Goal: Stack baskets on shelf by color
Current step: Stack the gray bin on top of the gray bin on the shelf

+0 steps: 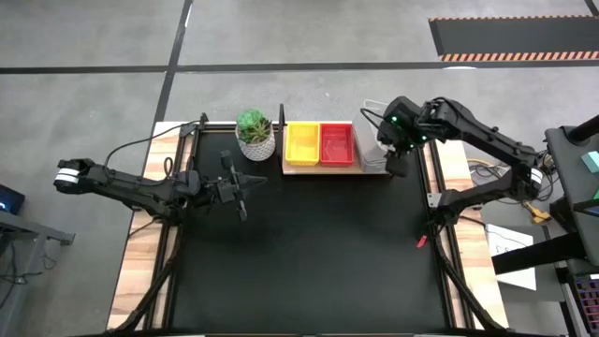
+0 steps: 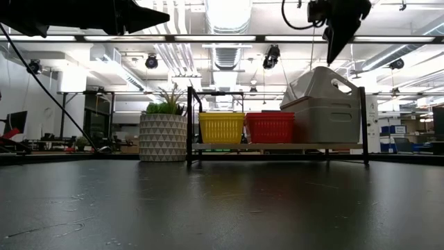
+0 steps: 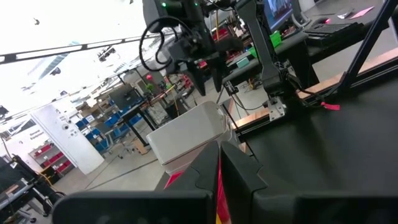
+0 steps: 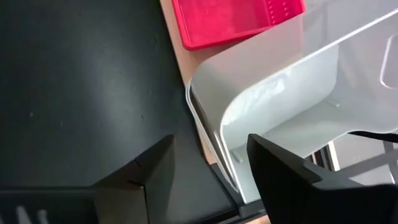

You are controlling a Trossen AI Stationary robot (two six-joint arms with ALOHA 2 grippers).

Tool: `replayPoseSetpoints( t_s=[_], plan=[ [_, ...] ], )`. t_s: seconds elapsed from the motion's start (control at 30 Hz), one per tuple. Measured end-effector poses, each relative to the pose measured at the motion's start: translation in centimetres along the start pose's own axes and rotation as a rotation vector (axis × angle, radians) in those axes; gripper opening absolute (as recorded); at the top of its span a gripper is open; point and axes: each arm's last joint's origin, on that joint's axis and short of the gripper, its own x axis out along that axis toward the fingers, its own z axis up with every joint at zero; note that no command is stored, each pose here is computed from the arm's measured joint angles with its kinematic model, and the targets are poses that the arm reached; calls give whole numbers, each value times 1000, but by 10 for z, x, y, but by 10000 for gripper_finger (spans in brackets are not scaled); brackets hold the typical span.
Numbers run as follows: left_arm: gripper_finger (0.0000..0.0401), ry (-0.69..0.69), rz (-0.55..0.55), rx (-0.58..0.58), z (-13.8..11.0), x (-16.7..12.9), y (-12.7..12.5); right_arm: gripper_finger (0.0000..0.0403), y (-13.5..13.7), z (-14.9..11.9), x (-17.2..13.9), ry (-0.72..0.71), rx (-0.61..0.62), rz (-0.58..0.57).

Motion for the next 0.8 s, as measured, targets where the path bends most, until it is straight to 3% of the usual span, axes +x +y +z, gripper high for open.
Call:
replayPoseSetpoints(
  t_s=[0.37, 0.73, 0.8],
  plan=[
    [0, 0, 0, 0, 0, 0, 0, 156, 0, 3, 46, -56, -6, -17],
    [0, 0, -1, 0, 0, 0, 0, 20, -3, 16, 42, -187, 74, -51],
    [0, 0, -1, 0, 0, 0, 0, 14, -5, 17, 38, -192, 86, -76]
  ],
)
